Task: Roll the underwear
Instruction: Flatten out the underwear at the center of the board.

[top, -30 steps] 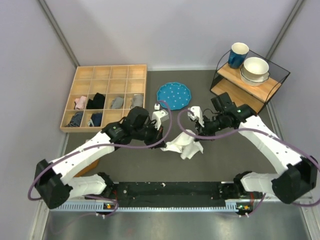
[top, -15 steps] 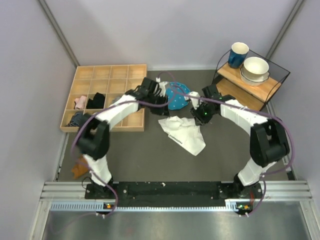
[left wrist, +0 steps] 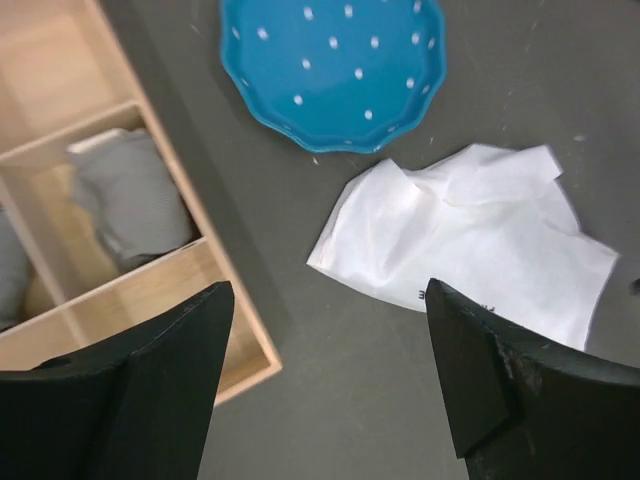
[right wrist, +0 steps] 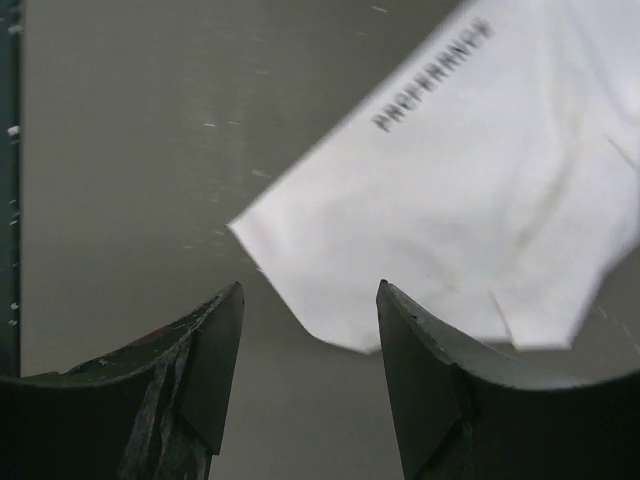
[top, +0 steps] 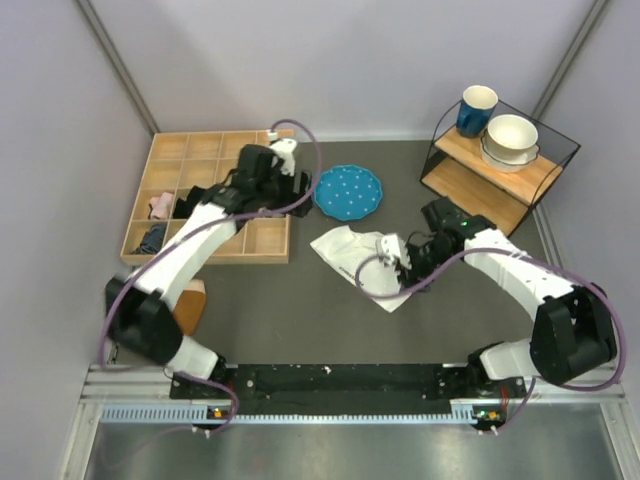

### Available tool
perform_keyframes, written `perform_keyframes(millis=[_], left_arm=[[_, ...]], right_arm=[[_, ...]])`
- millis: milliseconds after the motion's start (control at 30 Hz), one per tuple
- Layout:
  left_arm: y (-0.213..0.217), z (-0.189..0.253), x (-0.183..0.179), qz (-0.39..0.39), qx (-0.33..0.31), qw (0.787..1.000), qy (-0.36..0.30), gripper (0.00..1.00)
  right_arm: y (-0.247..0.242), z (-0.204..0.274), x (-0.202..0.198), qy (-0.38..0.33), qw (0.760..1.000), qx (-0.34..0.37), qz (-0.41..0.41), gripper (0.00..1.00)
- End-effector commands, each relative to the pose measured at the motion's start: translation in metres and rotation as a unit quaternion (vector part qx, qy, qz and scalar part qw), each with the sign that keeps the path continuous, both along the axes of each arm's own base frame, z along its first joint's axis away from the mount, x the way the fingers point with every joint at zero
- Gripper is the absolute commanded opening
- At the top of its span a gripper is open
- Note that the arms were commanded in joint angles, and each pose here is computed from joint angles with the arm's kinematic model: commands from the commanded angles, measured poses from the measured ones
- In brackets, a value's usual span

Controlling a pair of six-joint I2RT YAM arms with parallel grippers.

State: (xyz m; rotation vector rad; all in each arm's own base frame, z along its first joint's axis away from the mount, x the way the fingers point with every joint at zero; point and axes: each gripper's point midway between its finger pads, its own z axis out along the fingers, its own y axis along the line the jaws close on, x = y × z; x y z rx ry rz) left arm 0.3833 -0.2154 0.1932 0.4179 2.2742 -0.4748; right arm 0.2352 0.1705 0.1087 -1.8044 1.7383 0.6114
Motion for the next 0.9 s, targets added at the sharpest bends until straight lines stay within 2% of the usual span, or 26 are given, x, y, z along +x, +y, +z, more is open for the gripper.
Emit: perform_keyframes(millis=[0, 100, 300, 600, 867], left_arm=[[0.044, 0.059, -0.031, -0.001, -0.004, 0.993, -0.118, 0.86], [0.056, 0.051, -0.065, -0.025, -0.023, 0.992, -0.118, 0.88], [0.076, 0.018, -0.105, -0.014, -0.014, 0.993, -0.112, 0.88], [0.084, 0.014, -0.115, 0.003, -0.016, 0.991, -0.131, 0.88], [0.087, 0.016, -0.118, 0.005, -0.014, 0.99, -0.137, 0.88]], right_arm=[[0.019, -0.024, -0.062, 0.014, 0.979, -0.003, 0.205, 0.56], [0.023, -0.041, -0.075, 0.02, 0.969, -0.045, 0.242, 0.54], [0.014, -0.064, -0.063, -0.006, 0.962, -0.094, 0.255, 0.53], [0.015, -0.094, -0.06, -0.014, 0.961, -0.123, 0.248, 0.46], [0.019, -0.102, -0.061, -0.013, 0.965, -0.13, 0.228, 0.3]])
